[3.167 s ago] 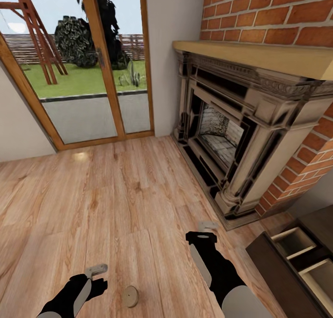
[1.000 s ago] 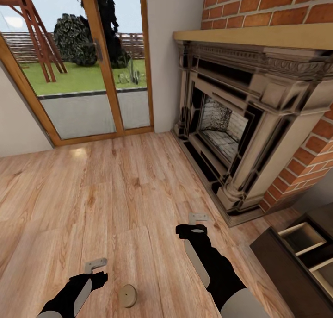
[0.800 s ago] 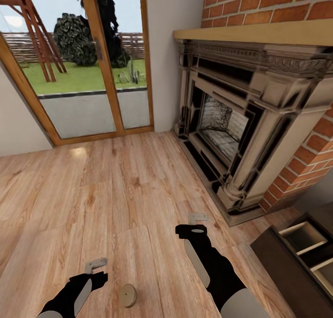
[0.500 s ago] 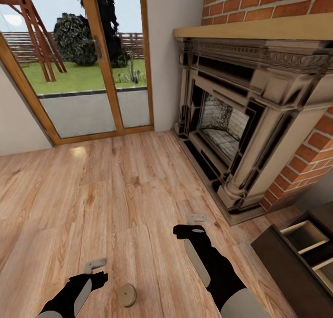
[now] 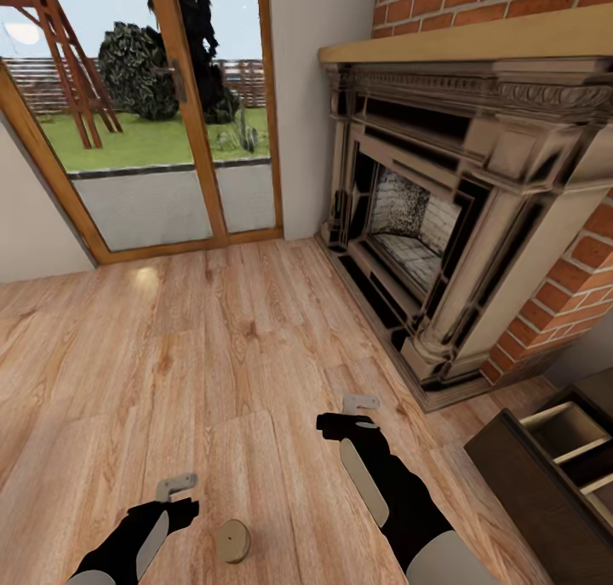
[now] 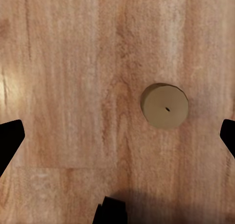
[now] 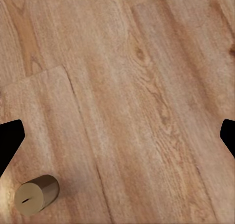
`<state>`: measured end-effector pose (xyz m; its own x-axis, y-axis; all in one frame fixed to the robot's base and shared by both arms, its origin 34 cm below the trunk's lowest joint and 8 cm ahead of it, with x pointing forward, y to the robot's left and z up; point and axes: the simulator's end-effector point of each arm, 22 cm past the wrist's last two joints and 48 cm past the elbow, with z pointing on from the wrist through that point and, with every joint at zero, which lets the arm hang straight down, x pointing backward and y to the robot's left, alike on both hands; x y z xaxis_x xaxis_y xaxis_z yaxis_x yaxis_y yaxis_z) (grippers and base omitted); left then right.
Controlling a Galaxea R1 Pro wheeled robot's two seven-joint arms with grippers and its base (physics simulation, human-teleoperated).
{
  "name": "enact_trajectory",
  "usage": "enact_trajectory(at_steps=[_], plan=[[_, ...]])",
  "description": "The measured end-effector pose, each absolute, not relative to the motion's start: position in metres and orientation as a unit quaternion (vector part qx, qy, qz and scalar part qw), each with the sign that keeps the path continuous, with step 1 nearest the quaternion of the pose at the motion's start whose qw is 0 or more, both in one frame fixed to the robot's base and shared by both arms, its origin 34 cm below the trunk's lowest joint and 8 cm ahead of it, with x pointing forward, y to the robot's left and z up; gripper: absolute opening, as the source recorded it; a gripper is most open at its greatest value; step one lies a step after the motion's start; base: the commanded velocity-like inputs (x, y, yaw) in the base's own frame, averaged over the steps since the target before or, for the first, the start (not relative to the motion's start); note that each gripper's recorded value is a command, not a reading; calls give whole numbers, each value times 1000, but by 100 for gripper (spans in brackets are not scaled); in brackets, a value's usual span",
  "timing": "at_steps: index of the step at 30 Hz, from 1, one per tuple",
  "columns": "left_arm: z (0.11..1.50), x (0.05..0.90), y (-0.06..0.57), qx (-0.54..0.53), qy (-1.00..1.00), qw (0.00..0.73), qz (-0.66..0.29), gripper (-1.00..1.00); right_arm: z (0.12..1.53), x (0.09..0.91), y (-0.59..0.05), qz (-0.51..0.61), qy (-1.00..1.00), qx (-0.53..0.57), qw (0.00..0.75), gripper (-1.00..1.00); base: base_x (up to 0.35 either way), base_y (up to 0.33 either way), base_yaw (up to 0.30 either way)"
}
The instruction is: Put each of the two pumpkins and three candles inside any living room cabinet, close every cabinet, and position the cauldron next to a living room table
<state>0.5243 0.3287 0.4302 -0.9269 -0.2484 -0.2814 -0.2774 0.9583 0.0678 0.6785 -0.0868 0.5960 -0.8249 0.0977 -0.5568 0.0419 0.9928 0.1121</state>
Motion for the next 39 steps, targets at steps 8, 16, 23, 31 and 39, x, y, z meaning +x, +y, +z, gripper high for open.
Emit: enact_trajectory(at_steps=[8,16,23,31,39], plan=[[417,525,332,-134,980,139,54,100,580,677,-87,51,954,42,292,100,0,0,0],[402,524,331,-135,980,140,52,100,565,675,-87,51,954,43,292,100,0,0,0],[388,523,329,-134,980,141,52,100,551,673,-87,51,954,43,291,100,0,0,0],[372,520,323,-133,980,139,49,100,538,672,-83,54,953,38,296,100,0,0,0],[354,518,299,-132,983,127,30,100,571,687,-42,98,934,-5,345,100,0,0,0]])
